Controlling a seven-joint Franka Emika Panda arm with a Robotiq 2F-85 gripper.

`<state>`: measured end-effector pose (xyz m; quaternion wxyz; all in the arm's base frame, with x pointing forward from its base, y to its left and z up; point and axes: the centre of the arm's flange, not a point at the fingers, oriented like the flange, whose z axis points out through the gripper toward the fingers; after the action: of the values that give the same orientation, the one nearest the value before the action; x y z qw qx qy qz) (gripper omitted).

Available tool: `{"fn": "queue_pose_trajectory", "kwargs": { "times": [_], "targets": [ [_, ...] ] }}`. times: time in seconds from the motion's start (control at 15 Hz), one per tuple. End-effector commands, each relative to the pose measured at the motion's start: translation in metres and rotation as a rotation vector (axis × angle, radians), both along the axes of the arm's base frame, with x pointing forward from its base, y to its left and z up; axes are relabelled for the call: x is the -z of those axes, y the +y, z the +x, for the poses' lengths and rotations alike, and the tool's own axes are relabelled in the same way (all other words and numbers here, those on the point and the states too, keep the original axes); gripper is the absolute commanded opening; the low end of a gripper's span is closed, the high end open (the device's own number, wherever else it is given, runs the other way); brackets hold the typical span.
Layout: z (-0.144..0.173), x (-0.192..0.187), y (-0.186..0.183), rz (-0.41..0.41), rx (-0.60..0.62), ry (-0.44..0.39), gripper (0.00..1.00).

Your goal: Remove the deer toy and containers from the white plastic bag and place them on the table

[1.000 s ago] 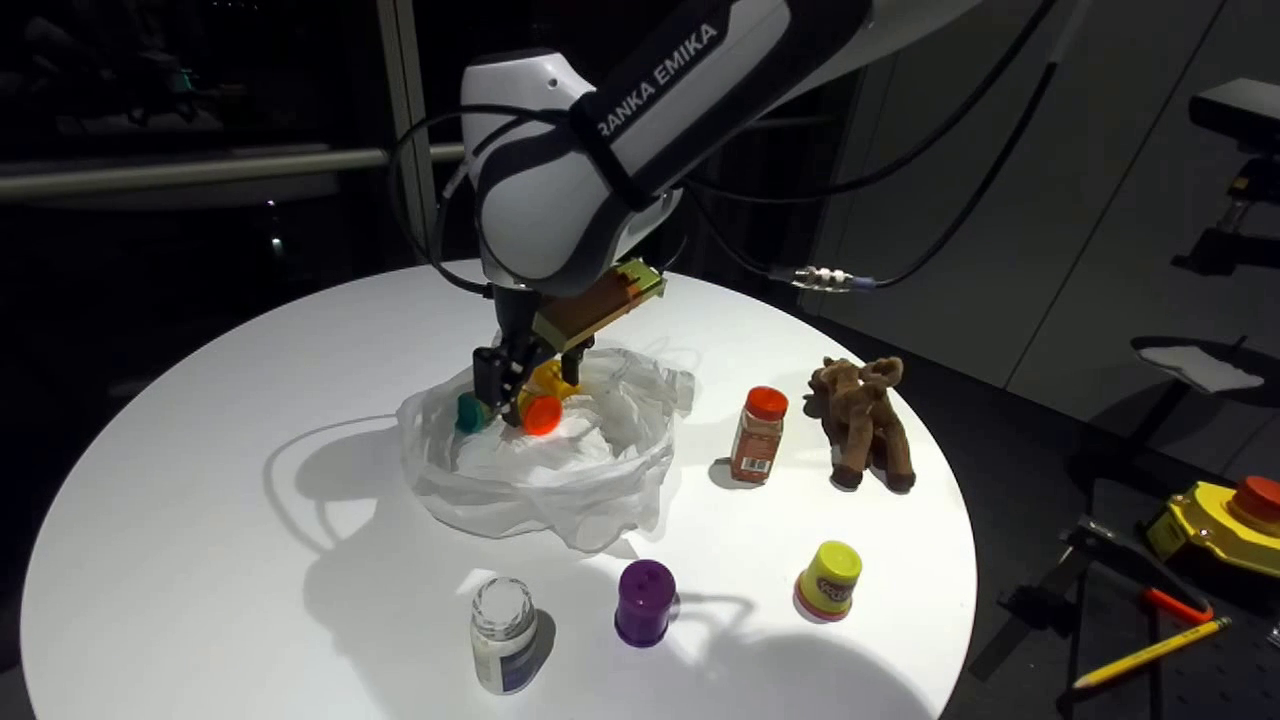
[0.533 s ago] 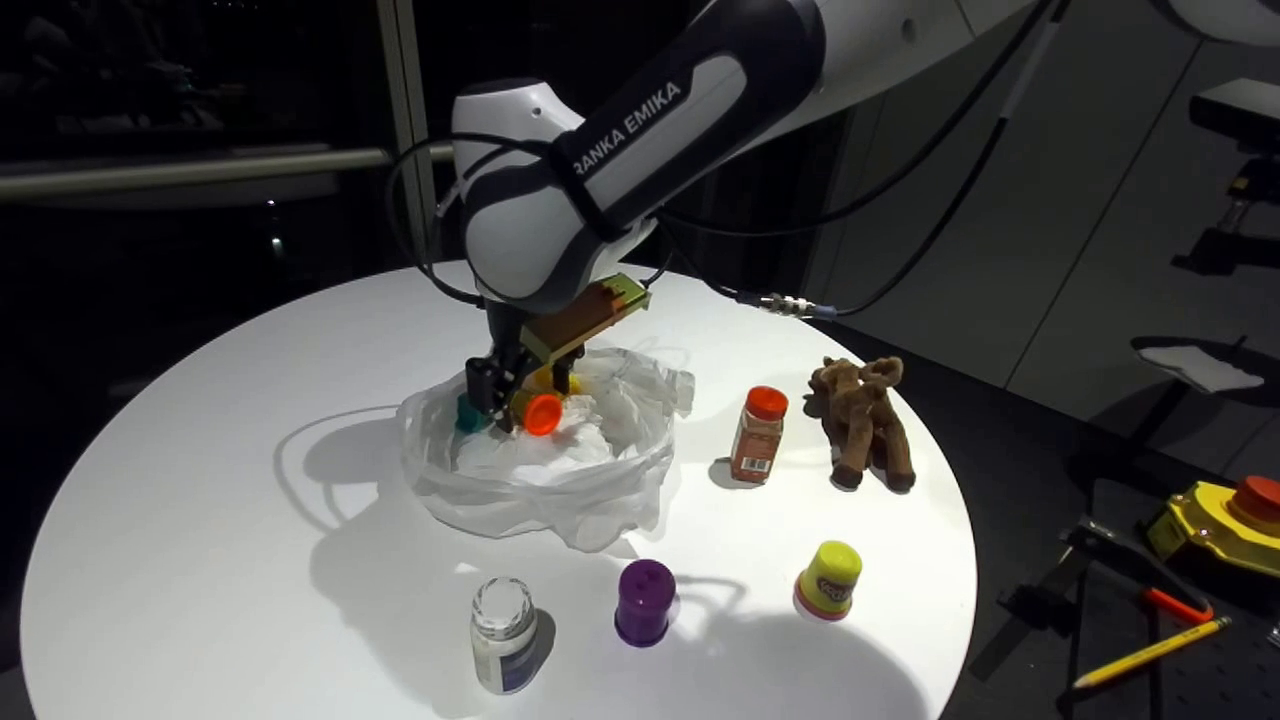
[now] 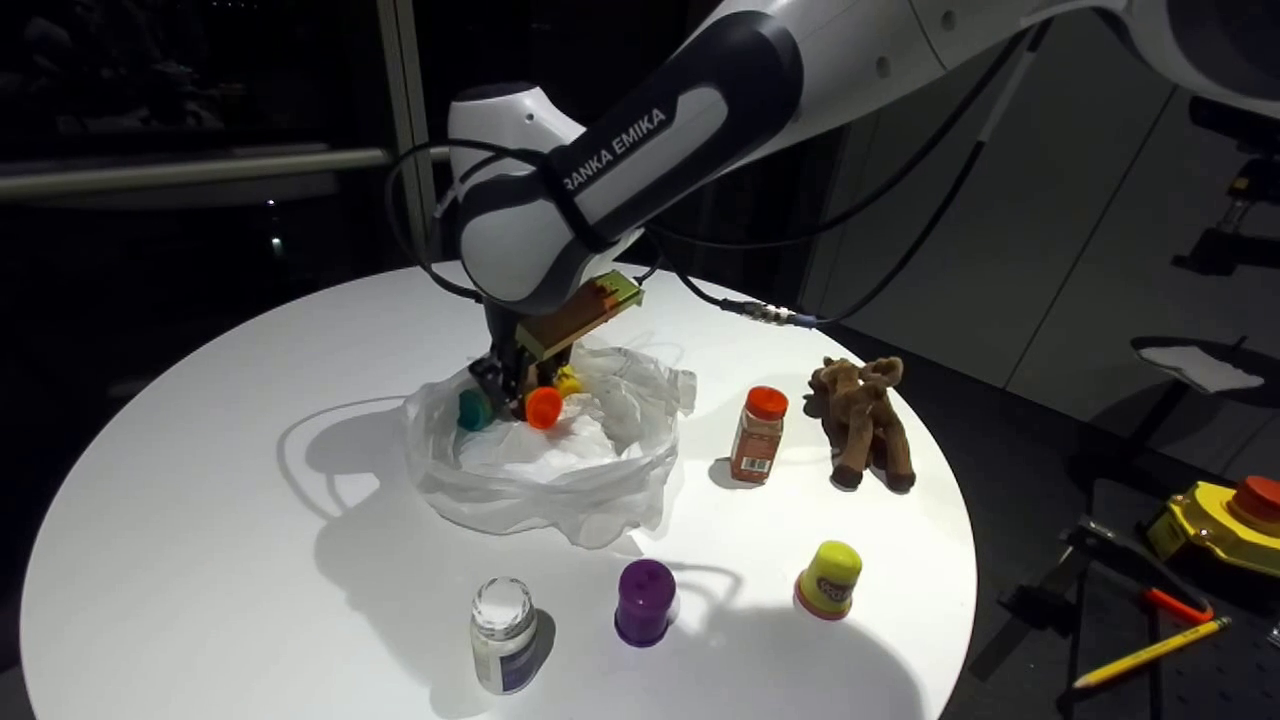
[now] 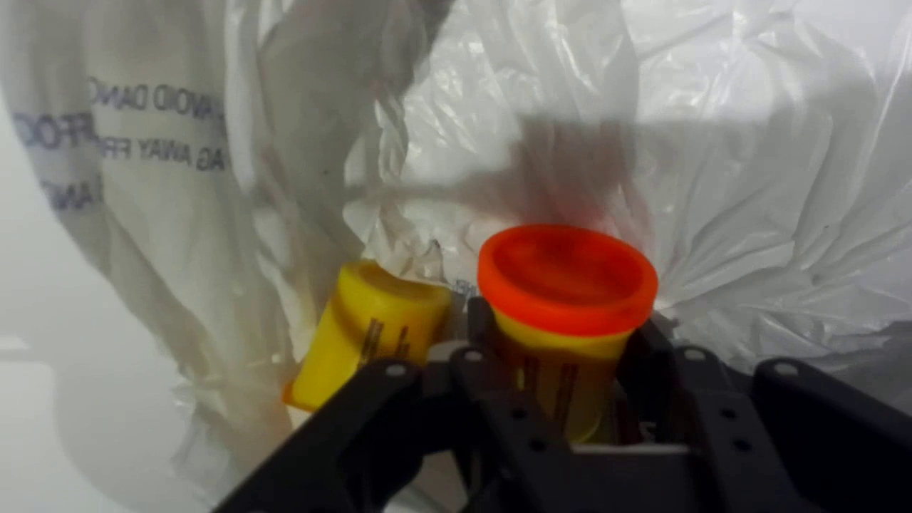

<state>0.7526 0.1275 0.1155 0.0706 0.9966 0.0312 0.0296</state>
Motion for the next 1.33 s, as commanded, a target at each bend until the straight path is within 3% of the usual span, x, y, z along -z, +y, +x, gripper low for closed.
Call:
{"fn": "queue_pose_trajectory", "kwargs": {
  "times": [0.0,0.67,0.93,1.27],
  "targets": [
    [0.0,-0.021,0.008,-0.036,0.016,-0.018,0.19],
    [-0.1,-0.096,0.055,-0.105,0.188,-0.066,0.19],
    [-0.142,-0.107,0.056,-0.152,0.299,-0.07,0.19],
    [-0.204,-0.11,0.048,-0.154,0.415,-0.011,0.19]
  ]
}}
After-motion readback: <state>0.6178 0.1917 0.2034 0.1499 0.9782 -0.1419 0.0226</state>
